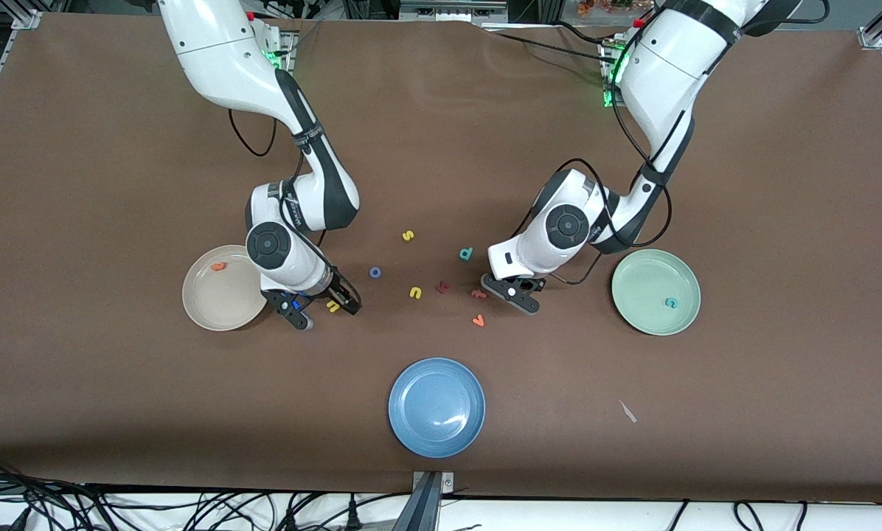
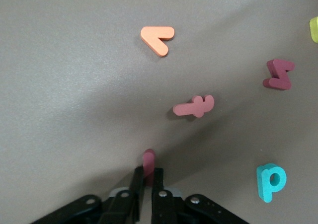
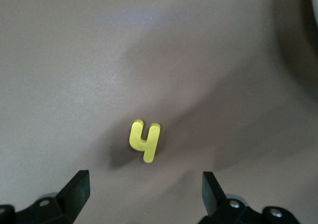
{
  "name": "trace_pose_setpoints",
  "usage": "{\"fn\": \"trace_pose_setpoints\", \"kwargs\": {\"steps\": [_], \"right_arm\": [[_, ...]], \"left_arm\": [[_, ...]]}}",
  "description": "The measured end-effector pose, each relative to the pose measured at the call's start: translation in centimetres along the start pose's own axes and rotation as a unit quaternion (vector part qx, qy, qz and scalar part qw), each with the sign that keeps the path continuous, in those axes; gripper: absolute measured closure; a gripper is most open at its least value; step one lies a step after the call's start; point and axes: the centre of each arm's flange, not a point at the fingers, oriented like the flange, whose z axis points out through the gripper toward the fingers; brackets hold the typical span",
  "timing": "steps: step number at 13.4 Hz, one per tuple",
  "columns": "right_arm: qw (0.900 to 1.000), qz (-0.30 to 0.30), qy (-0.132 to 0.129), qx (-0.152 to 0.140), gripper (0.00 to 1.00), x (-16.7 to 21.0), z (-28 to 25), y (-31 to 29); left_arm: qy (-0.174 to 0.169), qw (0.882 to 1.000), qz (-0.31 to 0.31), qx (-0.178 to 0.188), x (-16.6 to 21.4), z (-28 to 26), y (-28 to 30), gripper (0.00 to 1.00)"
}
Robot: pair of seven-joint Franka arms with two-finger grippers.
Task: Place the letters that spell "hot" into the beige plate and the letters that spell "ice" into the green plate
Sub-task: 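Grasp the red l with the left gripper while the right grasps the y, then drop the l on the green plate while the right drops the y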
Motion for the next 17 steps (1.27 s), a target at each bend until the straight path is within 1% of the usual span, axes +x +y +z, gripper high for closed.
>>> {"fn": "trace_pose_setpoints", "kwargs": {"steps": [3, 5, 6, 8, 9, 11, 12, 13, 14, 15, 16, 17], "right_arm": [[1.000, 0.003, 0.001, -0.003, 0.00, 0.4, 0.4, 0.2], [1.000, 0.007, 0.001, -0.004, 0.01, 1.1, 0.6, 0.5], [1.000, 0.009, 0.001, -0.005, 0.01, 1.3, 0.7, 0.6], [1.000, 0.012, 0.000, -0.008, 0.04, 1.6, 1.1, 0.8], [1.000, 0.012, 0.000, -0.009, 0.04, 1.7, 1.3, 0.9], [1.000, 0.012, 0.000, -0.011, 0.05, 1.7, 1.6, 0.9], [1.000, 0.011, 0.000, -0.011, 0.08, 1.7, 1.7, 0.9], [1.000, 0.010, 0.000, -0.011, 0.09, 1.7, 1.7, 0.9], [1.000, 0.007, 0.000, -0.011, 0.14, 1.7, 1.7, 0.8], [1.000, 0.003, 0.000, -0.010, 0.27, 1.7, 1.6, 0.8], [1.000, 0.000, 0.001, -0.008, 0.37, 1.7, 1.3, 0.5], [1.000, -0.001, 0.001, -0.008, 0.50, 1.7, 1.2, 0.4]], "left_arm": [[0.003, 1.000, -0.003, 0.002, 0.2, -0.2, -0.5, 0.93], [0.007, 1.000, -0.012, 0.008, 0.6, -1.6, -1.9, 0.93], [0.000, 1.000, -0.018, 0.010, 0.7, -2.8, -2.8, 0.93], [-0.019, 0.999, -0.028, 0.015, 0.5, -6.3, -5.0, 0.93], [-0.032, 0.999, -0.021, 0.016, 0.1, -8.1, -6.4, 0.93], [-0.060, 0.998, 0.003, 0.013, -1.3, -11.1, -11.0, 0.93], [-0.070, 0.997, 0.013, 0.009, -2.2, -12.2, -13.8, 0.93], [-0.076, 0.997, 0.018, 0.004, -3.2, -13.0, -16.9, 0.93], [-0.079, 0.997, 0.020, 0.002, -4.3, -13.5, -19.8, 0.93], [-0.083, 0.996, 0.021, 0.002, -5.5, -13.7, -22.4, 0.93], [-0.091, 0.996, 0.018, 0.002, -6.8, -13.4, -24.4, 0.93], [-0.100, 0.995, 0.013, -0.002, -8.0, -12.7, -25.9, 0.93]]}}
